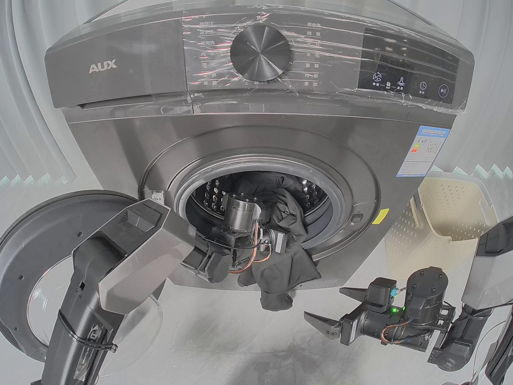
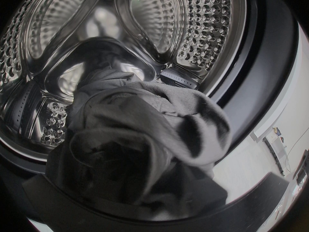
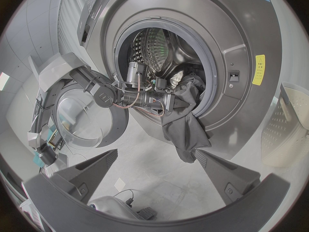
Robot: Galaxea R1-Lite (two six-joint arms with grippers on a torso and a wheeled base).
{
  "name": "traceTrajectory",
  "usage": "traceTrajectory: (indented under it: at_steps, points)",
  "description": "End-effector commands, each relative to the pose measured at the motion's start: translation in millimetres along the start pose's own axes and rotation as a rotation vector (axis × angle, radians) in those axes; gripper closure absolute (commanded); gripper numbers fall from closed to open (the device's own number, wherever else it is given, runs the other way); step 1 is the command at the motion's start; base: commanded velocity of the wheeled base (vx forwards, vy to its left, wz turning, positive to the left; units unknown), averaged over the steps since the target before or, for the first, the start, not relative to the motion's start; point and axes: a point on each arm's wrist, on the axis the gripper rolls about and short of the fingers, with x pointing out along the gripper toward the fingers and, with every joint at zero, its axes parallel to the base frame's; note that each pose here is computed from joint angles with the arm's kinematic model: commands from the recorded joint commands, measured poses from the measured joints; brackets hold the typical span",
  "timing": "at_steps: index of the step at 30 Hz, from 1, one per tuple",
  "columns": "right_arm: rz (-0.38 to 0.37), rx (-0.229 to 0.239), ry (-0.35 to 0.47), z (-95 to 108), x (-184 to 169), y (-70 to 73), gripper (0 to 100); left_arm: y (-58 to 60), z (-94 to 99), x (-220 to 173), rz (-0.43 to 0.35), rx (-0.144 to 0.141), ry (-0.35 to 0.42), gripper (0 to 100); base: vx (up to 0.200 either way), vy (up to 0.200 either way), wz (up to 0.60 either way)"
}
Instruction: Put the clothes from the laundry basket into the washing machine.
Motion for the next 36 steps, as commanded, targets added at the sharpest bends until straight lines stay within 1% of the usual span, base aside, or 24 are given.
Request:
traceTrajectory:
  at_steps: [1, 2, 5, 9, 12, 13, 14, 15, 17, 20, 23, 24, 25, 27, 28, 31, 32, 33, 34, 36]
  points:
    - [0.001, 0.000, 0.000, -0.1, 0.4, 0.1, 0, 4.9, -8.4, 7.3, 0.013, -0.009, 0.006, 100, 0.000, 0.000, 0.00]
    - [0.002, -0.001, 0.000, -0.2, 0.4, 0.5, 0, 4.5, -5.1, 6.1, 0.015, -0.010, -0.005, 100, 0.000, 0.000, 0.00]
    - [0.002, -0.001, 0.000, -0.2, 0.4, 0.5, 0, 4.4, 11.9, -0.3, 0.027, -0.012, -0.069, 100, 0.000, 0.000, 0.00]
    - [0.002, -0.001, 0.000, -0.2, 0.4, 0.5, 0, 20.3, 32.3, -6.3, 0.083, -0.023, -0.172, 100, 0.000, 0.000, 0.00]
    - [0.009, -0.003, 0.003, -0.8, 0.1, 2.3, 0, 34.7, 52.5, -8.0, 0.140, -0.031, -0.261, 100, 0.000, 0.000, 0.00]
    - [0.009, -0.003, 0.003, -0.8, 0.1, 2.3, 0, 34.7, 52.5, -8.0, 0.140, -0.031, -0.261, 100, 0.000, 0.000, 0.00]
    - [0.011, -0.004, 0.002, -0.7, 0.4, 3.0, 0, 43.8, 66.6, -8.4, 0.165, -0.036, -0.312, 100, 0.000, 0.000, 0.00]
    - [0.011, -0.004, 0.002, -0.7, 0.4, 3.0, 0, 43.8, 66.6, -8.4, 0.165, -0.036, -0.312, 100, 0.000, 0.000, 0.00]
    - [0.011, -0.004, 0.002, -0.7, 0.4, 3.0, 0, 53.2, 75.8, -4.3, 0.183, -0.043, -0.350, 100, 0.000, 0.000, 0.00]
    - [0.011, -0.004, 0.002, -0.7, 0.0, 3.0, 0, 58.9, 83.6, 0.5, 0.193, -0.050, -0.381, 100, 0.000, 0.000, 0.00]
    - [0.010, -0.004, 0.004, -1.0, 0.2, 3.0, 0, 62.8, 88.0, 5.9, 0.219, -0.076, -0.402, 100, 0.000, 0.000, 0.00]
    - [0.010, -0.004, 0.004, -1.0, 0.2, 3.0, 0, 63.6, 87.4, 8.7, 0.227, -0.088, -0.405, 100, 0.000, 0.000, 0.00]
    - [0.010, -0.004, 0.004, -1.0, 0.2, 3.0, 0, 64.3, 83.4, 11.0, 0.231, -0.094, -0.394, 100, 0.000, 0.000, 0.00]
    - [0.010, -0.004, 0.004, -1.0, 0.2, 3.0, 0, 64.6, 81.9, 11.9, 0.230, -0.097, -0.391, 100, 0.000, 0.000, 0.00]
    - [0.010, -0.004, 0.004, -1.0, 0.2, 3.0, 0, 64.7, 81.2, 12.3, 0.230, -0.099, -0.390, 0, 0.000, 0.000, 0.00]
    - [0.012, -0.004, 0.004, -1.0, 0.2, 3.0, 0, 63.5, 83.3, 11.2, 0.228, -0.107, -0.396, 0, 0.000, 0.000, 0.00]
    - [0.010, -0.004, 0.004, -1.0, 0.2, 3.0, 0, 62.1, 78.3, 11.4, 0.227, -0.114, -0.374, 0, 0.000, 0.000, 0.00]
    - [0.010, -0.004, 0.004, -1.0, 0.2, 3.0, 0, 62.1, 76.7, 11.1, 0.228, -0.114, -0.366, 0, 0.000, 0.000, 0.00]
    - [0.011, -0.004, 0.002, -0.7, 0.0, 3.0, 0, 59.4, 68.7, 8.2, 0.229, -0.116, -0.324, 0, 0.000, 0.000, 0.00]
    - [0.011, -0.004, 0.002, -0.7, 0.0, 3.0, 0, 54.5, 63.4, -0.3, 0.217, -0.113, -0.274, 0, 0.000, 0.000, 0.00]
